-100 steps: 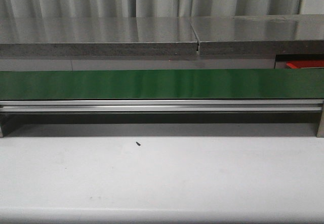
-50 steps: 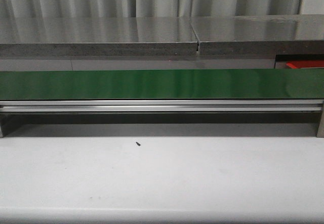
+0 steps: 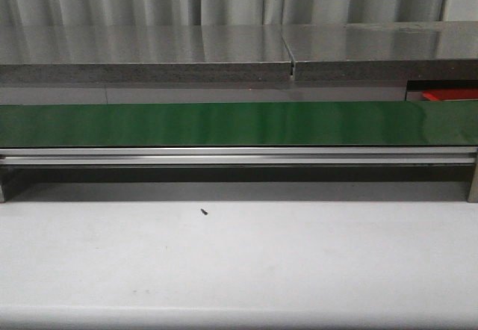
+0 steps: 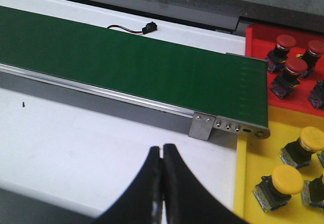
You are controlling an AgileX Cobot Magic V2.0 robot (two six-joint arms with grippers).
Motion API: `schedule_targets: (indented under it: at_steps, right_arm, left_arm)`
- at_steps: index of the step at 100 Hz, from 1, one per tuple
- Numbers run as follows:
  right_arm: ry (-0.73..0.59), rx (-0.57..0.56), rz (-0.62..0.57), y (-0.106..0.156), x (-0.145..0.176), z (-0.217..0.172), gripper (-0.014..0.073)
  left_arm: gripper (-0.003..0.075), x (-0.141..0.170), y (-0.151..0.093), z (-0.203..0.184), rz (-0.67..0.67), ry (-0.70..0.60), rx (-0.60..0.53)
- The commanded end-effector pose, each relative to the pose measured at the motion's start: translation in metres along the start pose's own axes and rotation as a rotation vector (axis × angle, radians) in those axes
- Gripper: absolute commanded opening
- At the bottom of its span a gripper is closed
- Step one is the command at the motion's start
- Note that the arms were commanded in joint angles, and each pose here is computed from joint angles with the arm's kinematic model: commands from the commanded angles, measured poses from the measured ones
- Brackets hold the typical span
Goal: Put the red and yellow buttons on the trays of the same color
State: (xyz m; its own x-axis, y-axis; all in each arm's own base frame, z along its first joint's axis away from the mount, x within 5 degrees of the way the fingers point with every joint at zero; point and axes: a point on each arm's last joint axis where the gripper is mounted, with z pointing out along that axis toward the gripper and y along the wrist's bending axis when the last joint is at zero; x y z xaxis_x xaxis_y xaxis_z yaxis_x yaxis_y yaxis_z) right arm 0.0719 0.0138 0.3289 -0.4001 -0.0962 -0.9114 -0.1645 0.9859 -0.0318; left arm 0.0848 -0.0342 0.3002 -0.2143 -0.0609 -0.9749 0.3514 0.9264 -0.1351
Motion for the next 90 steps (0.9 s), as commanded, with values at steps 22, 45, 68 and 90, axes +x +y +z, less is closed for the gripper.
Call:
schedule_targets:
  at_steps: [22, 45, 68, 90]
  right_arm:
    - [-0.082, 0.019, -0.002, -0.002, -0.012, -0.003, -0.0117]
    - [-0.149, 0.023, -0.021, -0.003, -0.011, 0.001, -0.0117]
    - [-0.271, 0.089, -0.007, -0.007, 0.018, 0.007, -0.0117]
    - [-0.331, 0.109, -0.011, -0.007, 0.062, 0.016, -0.0117]
  left_arm:
    - [-0.0019, -0.014, 0.000, -0.001, -0.013, -0.080, -0.013]
    - [-0.0019, -0.014, 0.000, -0.001, -0.013, -0.080, -0.013]
    - [-0.0019, -0.014, 0.000, -0.001, -0.013, -0.080, -0.013]
    - [-0.0019, -0.014, 0.000, -0.001, -0.013, -0.080, -0.013]
